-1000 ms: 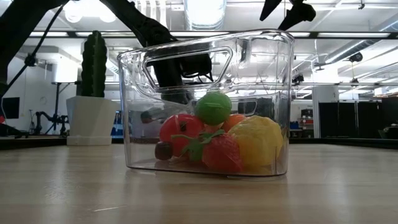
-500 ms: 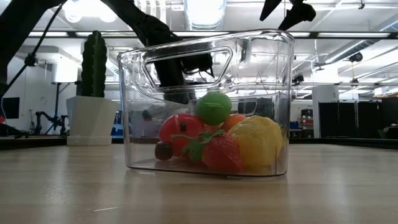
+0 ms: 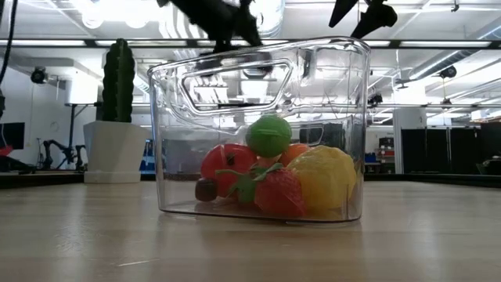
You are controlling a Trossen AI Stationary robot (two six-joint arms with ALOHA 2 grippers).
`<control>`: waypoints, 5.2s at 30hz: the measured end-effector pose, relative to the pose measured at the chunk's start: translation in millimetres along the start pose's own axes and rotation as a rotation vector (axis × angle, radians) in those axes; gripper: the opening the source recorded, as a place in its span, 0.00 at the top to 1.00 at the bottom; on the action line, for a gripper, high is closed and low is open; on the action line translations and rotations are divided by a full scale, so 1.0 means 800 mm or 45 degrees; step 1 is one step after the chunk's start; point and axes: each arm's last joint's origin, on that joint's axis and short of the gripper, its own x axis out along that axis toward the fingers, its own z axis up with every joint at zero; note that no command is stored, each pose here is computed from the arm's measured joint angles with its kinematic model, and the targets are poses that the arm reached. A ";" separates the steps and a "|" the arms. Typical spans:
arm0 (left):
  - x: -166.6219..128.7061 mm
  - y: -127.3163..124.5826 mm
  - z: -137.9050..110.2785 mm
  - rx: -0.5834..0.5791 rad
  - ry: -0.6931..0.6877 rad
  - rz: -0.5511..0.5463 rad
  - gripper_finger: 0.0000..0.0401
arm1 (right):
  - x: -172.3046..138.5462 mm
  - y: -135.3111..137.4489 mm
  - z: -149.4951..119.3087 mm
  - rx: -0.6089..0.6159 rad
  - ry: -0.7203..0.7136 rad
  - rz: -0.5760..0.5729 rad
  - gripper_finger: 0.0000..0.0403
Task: Pick and placing Produce into tupperware
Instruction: Put the red cherry into the transparent bin, then put the red strawberry into the transparent bin
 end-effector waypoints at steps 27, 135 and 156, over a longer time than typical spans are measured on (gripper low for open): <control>0.040 -0.053 -0.114 -0.133 0.378 -0.024 0.31 | 0.054 0.013 -0.021 -0.055 0.208 0.197 0.10; -0.127 0.088 -0.132 -0.429 -0.260 0.570 0.32 | 0.165 0.190 0.022 -0.317 0.583 0.544 0.65; -0.093 0.076 -0.123 -0.348 -0.277 0.470 0.32 | 0.153 0.237 -0.091 -0.578 0.477 0.382 0.43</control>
